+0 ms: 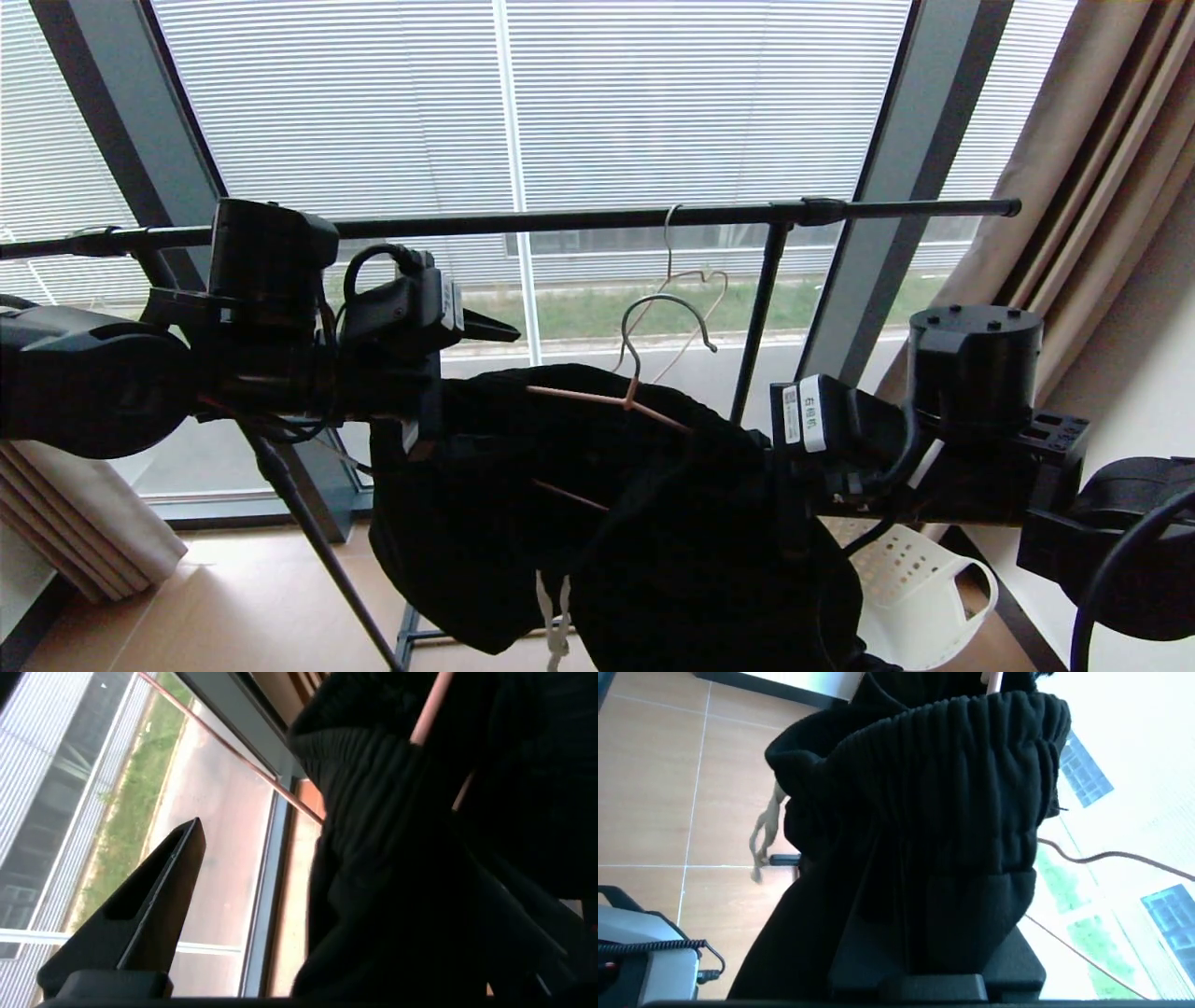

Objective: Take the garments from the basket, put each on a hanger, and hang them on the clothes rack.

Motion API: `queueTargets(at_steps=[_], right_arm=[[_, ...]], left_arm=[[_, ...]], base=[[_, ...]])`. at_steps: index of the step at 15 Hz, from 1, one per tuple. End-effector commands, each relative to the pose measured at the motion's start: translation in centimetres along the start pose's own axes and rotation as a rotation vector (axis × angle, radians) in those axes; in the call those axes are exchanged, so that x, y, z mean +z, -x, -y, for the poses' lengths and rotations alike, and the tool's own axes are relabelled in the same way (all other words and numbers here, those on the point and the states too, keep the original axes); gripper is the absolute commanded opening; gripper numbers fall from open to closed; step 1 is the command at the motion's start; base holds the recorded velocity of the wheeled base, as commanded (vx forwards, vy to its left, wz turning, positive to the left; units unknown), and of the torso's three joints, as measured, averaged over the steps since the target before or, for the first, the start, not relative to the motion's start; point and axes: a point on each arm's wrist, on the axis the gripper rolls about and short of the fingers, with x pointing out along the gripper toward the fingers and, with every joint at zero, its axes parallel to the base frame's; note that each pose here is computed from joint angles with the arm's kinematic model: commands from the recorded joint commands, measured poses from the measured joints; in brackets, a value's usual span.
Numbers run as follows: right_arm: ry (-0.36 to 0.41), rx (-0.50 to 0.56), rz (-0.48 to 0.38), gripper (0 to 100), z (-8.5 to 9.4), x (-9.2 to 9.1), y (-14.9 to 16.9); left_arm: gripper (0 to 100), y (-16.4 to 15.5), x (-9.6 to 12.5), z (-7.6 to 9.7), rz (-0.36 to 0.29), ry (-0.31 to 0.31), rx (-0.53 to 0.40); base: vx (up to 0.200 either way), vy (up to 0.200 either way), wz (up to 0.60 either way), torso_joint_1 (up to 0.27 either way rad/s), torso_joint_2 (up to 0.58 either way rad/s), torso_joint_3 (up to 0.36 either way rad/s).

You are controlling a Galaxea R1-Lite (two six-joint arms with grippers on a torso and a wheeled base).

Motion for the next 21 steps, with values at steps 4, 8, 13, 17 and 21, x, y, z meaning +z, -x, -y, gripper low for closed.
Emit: queueTargets(at_steps=[4,8,13,17,21], right_arm=[[0.008,-0.012,0.010,0,0.2,0.4,0.3],[-0.014,-0.033,-0.010,0,0.9,-0.1,0.6],[-0.046,-0.064,-0.074,100,1.6,-1.0,2.4],[-0.077,-0.104,-0.073,100,2.0,-1.7,5.4],[-0.130,-0.105,-0.037,100,1.9,-1.4,6.9]], left_arm=[[0,-0.1,-0.1,0.7,-0.021,0.035,-0.044],[0,0.1,0.1,0.7,-0.020,0.037,-0.040],[0,0.4,0.3,0.6,-0.016,0.057,-0.030],[0,1.8,1.1,0.4,-0.003,0.116,0.005],[0,2.6,1.0,0.9,-0.009,0.132,0.016]], base=[[0.000,0.000,0.00,0.000,0.00,0.000],[0.000,0.000,0.00,0.000,0.00,0.000],[0.000,0.000,0.00,0.000,0.00,0.000],[0.000,0.000,0.00,0.000,0.00,0.000],[0.000,0.000,0.00,0.000,0.00,0.000]])
